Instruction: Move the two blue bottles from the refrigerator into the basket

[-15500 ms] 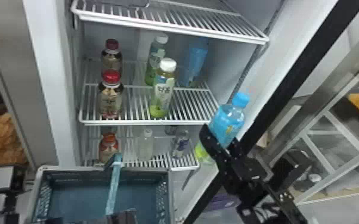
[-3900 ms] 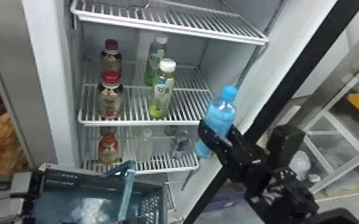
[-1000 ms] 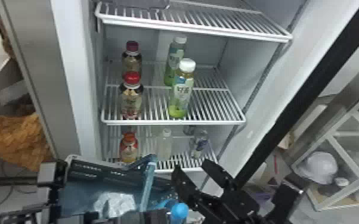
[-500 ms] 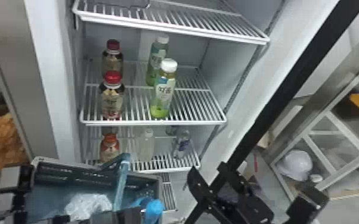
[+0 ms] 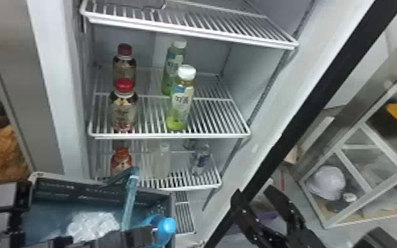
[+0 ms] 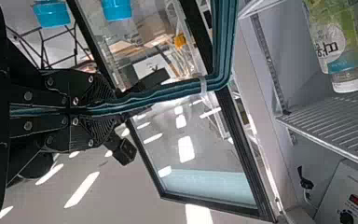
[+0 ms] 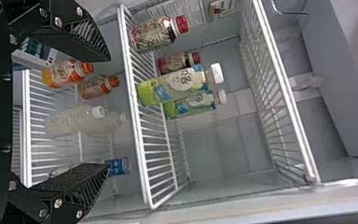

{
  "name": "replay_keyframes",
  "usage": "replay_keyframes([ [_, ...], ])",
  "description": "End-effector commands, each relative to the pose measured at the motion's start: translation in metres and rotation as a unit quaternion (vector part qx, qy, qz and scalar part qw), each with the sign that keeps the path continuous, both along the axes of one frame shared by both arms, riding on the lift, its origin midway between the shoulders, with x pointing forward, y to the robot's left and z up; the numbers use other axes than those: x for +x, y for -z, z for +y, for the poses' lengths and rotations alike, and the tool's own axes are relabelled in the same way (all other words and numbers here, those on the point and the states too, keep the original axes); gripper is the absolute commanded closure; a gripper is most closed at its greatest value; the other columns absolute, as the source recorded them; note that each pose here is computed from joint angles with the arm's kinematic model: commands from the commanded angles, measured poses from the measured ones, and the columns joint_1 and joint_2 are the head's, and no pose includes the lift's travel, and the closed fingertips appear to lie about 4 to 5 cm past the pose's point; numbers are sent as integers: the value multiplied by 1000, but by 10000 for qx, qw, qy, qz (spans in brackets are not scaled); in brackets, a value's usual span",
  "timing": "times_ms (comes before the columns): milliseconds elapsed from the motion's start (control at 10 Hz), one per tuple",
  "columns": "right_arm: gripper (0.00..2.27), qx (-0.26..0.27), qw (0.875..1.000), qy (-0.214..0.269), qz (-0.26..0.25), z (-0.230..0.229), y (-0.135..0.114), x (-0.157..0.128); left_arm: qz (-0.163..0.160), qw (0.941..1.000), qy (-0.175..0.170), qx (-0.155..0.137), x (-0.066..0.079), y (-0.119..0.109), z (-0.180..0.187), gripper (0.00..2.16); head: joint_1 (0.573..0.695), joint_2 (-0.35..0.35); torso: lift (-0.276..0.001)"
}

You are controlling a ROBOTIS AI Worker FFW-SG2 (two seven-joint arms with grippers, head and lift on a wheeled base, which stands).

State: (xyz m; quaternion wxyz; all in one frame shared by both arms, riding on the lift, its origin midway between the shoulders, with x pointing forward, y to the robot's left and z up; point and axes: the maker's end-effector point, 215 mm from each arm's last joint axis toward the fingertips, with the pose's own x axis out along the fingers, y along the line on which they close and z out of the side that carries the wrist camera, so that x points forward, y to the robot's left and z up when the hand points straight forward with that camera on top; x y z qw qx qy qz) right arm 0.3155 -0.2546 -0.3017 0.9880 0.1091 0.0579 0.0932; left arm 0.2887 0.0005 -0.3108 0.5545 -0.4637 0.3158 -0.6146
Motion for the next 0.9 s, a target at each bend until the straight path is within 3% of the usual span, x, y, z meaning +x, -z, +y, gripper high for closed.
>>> replay_keyframes([
  [0,225,-32,9999,115,-121,-6,-4,-9,-8,10000,-35,8,1,0,2,1170,695,-350,0],
  [400,225,-209,9993,183,-262,-15,1,-29,-3,10000,-63,19,1,1,3,1170,695,-350,0],
  [800,225,-333,9976,248,-551,-20,-13,-35,-8,10000,-58,28,1,1,3,1170,695,-350,0],
])
